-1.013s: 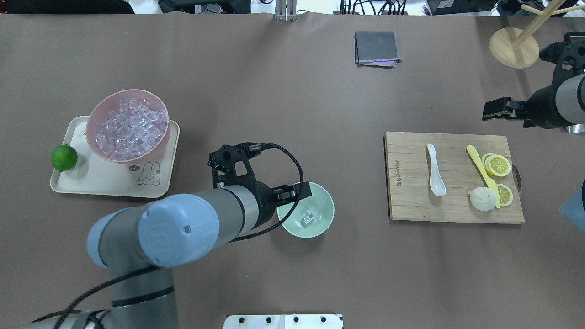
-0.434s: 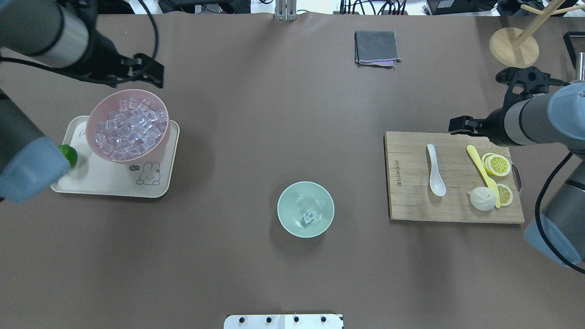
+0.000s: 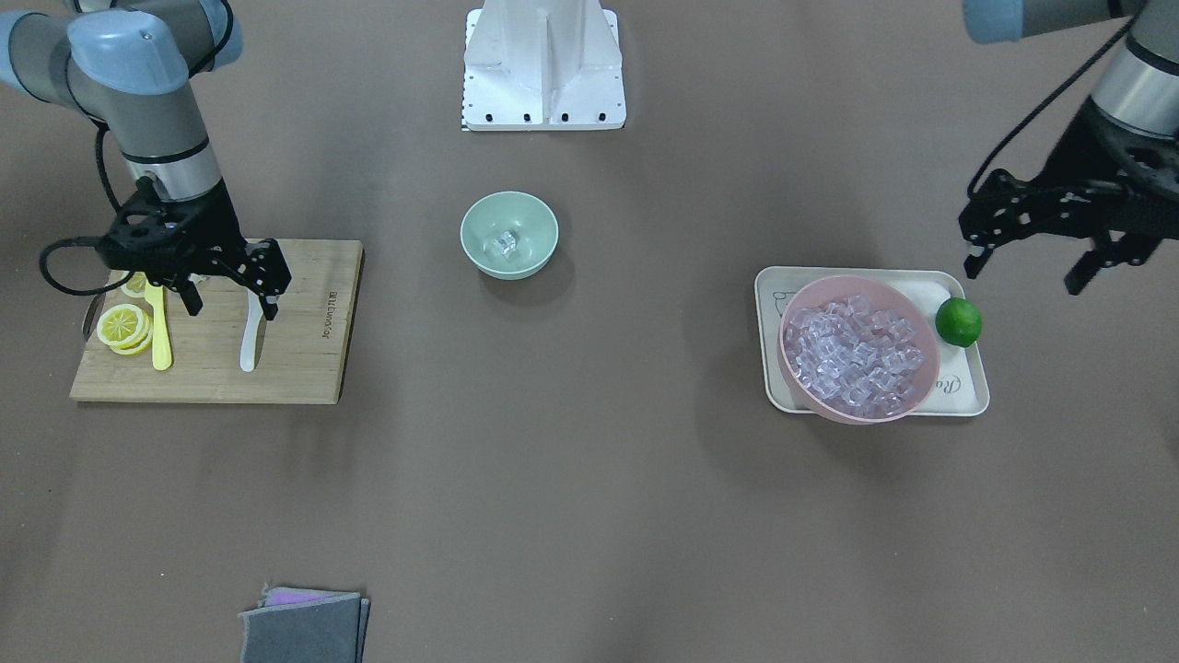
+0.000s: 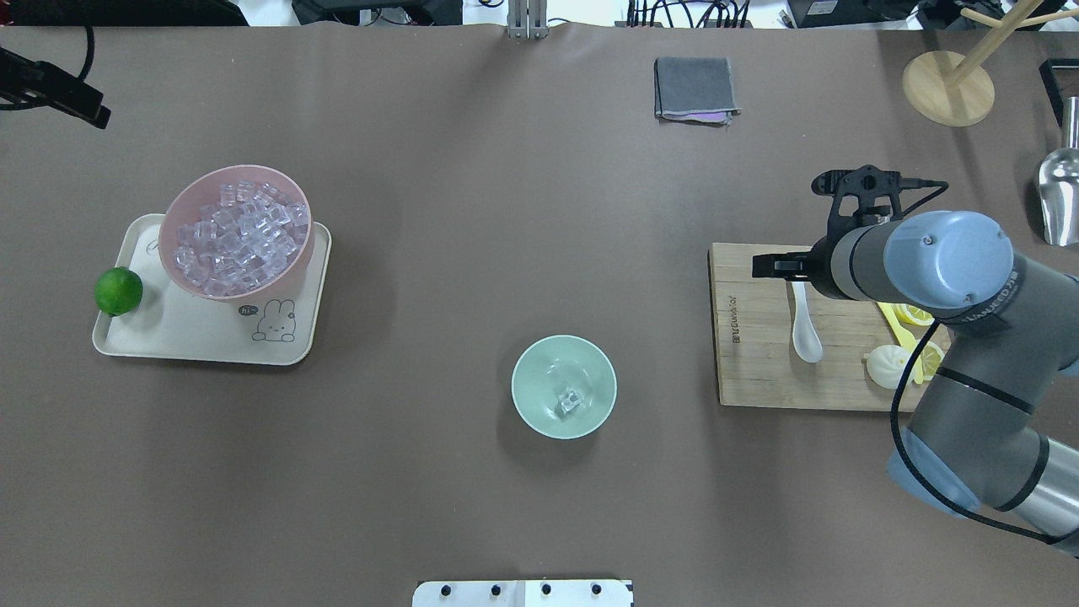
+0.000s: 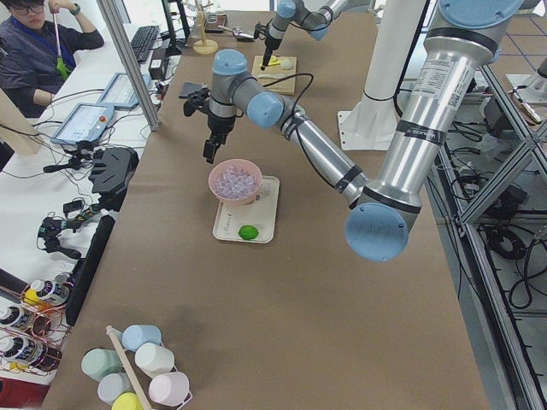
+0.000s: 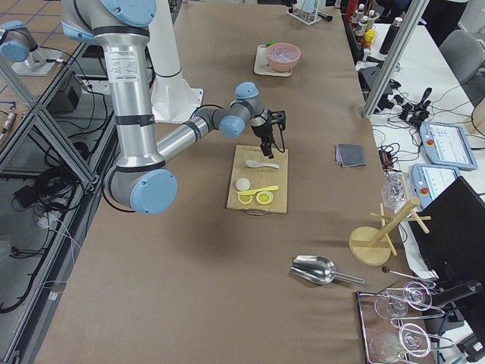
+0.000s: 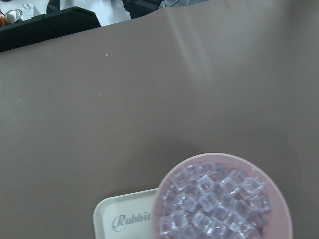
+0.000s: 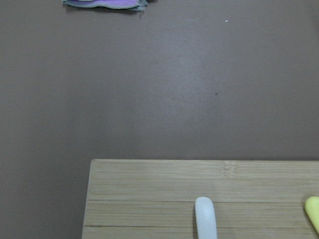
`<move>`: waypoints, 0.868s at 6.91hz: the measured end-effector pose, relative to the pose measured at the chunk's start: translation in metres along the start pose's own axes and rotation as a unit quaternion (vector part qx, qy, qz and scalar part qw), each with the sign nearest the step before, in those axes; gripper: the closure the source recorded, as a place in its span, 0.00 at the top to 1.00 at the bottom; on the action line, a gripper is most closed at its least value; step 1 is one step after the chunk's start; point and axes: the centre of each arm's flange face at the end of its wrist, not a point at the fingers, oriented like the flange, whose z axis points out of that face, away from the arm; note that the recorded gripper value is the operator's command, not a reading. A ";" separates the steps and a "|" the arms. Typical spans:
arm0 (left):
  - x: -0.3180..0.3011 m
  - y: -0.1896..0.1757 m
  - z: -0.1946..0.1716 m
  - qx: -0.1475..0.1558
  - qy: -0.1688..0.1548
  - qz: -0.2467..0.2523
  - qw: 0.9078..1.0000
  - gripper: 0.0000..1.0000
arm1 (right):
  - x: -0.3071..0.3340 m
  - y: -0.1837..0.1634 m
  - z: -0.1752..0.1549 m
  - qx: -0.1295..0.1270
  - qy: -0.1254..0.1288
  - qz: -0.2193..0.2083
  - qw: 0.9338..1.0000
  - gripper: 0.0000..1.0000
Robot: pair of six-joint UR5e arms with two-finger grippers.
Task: Put spoon and ice into bowl
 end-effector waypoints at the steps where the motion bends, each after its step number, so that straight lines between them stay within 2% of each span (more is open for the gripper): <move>1: -0.010 0.002 0.001 -0.003 -0.004 0.008 1.000 0.98 | 0.008 0.006 0.016 0.008 -0.009 -0.015 1.000 0.86; 3: -0.017 0.003 0.006 -0.007 -0.007 0.011 1.000 0.98 | 0.034 0.020 0.031 0.014 -0.004 -0.007 1.000 0.71; 6: -0.022 0.001 0.015 -0.006 -0.006 0.013 1.000 0.98 | 0.032 0.035 0.040 0.016 -0.001 0.026 1.000 0.62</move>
